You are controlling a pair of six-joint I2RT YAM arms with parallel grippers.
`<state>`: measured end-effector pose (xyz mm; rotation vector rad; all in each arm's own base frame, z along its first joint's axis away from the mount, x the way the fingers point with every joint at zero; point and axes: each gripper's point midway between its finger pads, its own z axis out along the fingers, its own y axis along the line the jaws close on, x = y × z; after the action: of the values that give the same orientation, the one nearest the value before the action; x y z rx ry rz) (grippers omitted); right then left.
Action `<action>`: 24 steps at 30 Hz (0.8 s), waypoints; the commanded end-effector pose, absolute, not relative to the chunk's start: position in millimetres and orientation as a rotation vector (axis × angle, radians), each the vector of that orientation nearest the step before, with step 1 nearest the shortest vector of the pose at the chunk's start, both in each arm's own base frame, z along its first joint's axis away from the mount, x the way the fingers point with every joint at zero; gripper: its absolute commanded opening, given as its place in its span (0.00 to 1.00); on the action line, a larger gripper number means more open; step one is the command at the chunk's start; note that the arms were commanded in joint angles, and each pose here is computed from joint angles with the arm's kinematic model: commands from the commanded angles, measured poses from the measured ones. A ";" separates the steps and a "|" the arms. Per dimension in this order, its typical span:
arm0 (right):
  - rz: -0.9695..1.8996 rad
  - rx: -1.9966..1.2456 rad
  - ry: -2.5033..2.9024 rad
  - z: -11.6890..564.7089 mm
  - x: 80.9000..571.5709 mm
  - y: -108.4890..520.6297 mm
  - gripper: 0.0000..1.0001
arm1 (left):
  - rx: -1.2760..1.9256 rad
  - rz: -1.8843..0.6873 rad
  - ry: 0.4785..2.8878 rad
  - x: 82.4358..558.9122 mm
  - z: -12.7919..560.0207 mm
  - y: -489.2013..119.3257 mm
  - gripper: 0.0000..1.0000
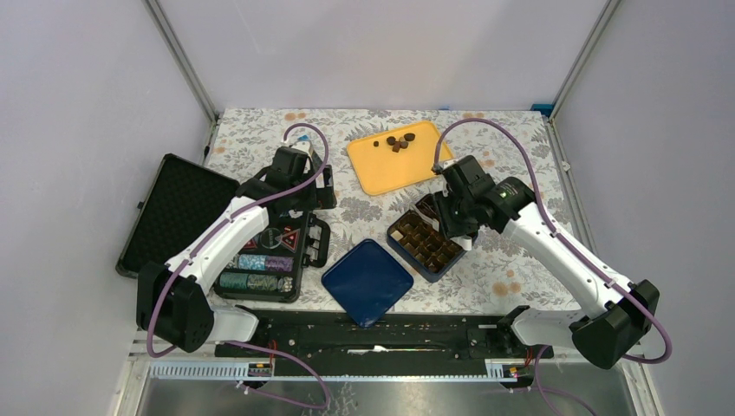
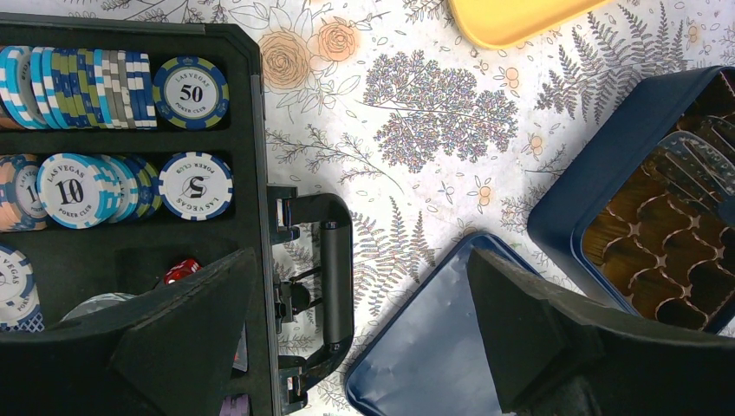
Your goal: Pack the chocolate
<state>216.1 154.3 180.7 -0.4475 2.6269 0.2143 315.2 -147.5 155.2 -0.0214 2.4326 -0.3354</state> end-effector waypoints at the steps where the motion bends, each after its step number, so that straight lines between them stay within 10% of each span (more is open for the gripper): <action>1: 0.275 -0.486 2.590 189.5 210.7 162.9 0.17 | -0.026 -0.375 2.355 328.3 177.8 -153.9 0.99; 20: 0.317 -0.511 2.597 195.4 198.9 170.4 0.18 | -0.025 -0.388 2.357 330.3 175.9 -156.8 0.99; 24: 0.313 -0.516 2.601 192.8 199.1 171.2 0.31 | -0.026 -0.391 2.356 330.1 175.7 -157.1 0.99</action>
<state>203.0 165.1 182.0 -0.5059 2.6311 0.2628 316.1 -148.9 156.1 -0.0240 2.4276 -0.3451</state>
